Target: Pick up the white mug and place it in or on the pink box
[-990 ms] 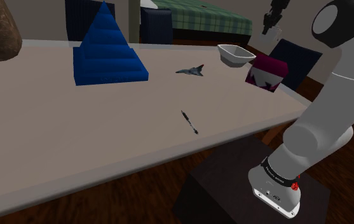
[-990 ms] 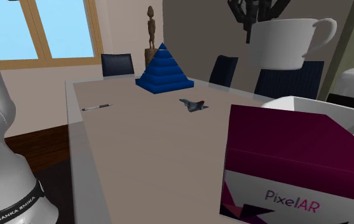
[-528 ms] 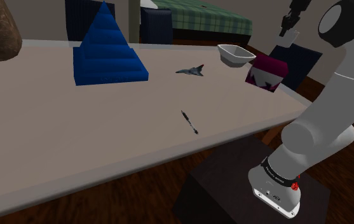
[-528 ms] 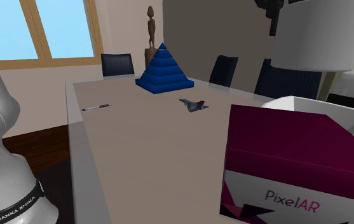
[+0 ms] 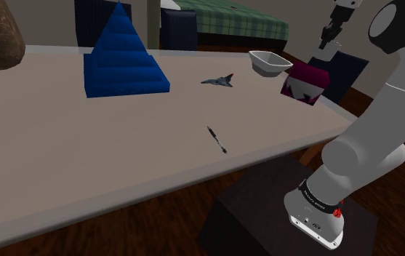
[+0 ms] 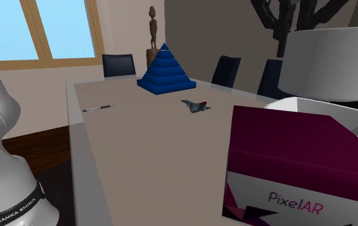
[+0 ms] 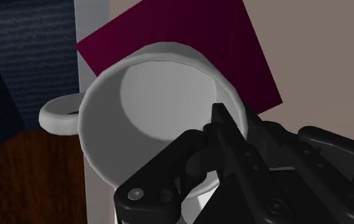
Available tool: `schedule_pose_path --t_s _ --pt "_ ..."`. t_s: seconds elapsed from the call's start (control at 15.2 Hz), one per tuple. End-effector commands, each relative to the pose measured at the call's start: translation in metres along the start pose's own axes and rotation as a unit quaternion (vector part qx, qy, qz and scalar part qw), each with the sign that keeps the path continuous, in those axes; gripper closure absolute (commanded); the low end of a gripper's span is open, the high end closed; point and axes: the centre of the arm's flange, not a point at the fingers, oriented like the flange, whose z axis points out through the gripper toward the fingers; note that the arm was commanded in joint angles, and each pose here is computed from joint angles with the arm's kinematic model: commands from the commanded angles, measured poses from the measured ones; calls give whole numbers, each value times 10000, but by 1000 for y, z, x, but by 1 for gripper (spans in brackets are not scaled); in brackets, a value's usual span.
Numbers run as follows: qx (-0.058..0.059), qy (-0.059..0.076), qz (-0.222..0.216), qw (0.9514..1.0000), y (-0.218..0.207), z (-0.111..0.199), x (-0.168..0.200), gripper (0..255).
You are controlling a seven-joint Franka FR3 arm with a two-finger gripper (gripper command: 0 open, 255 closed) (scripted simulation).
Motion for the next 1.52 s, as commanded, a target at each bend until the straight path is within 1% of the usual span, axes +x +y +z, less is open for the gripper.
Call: schedule_pose_path --t_s 0.0,0.59,1.12,1.19,1.45 --pt "-2 2 -1 10000 -1 11 -1 255" --pt "-2 2 -1 10000 -3 62 -1 255" --pt "-2 2 -1 10000 -3 62 -1 255" --pt "-2 2 -1 10000 -3 62 -1 0" --pt "-2 2 -1 10000 -3 62 -1 0"
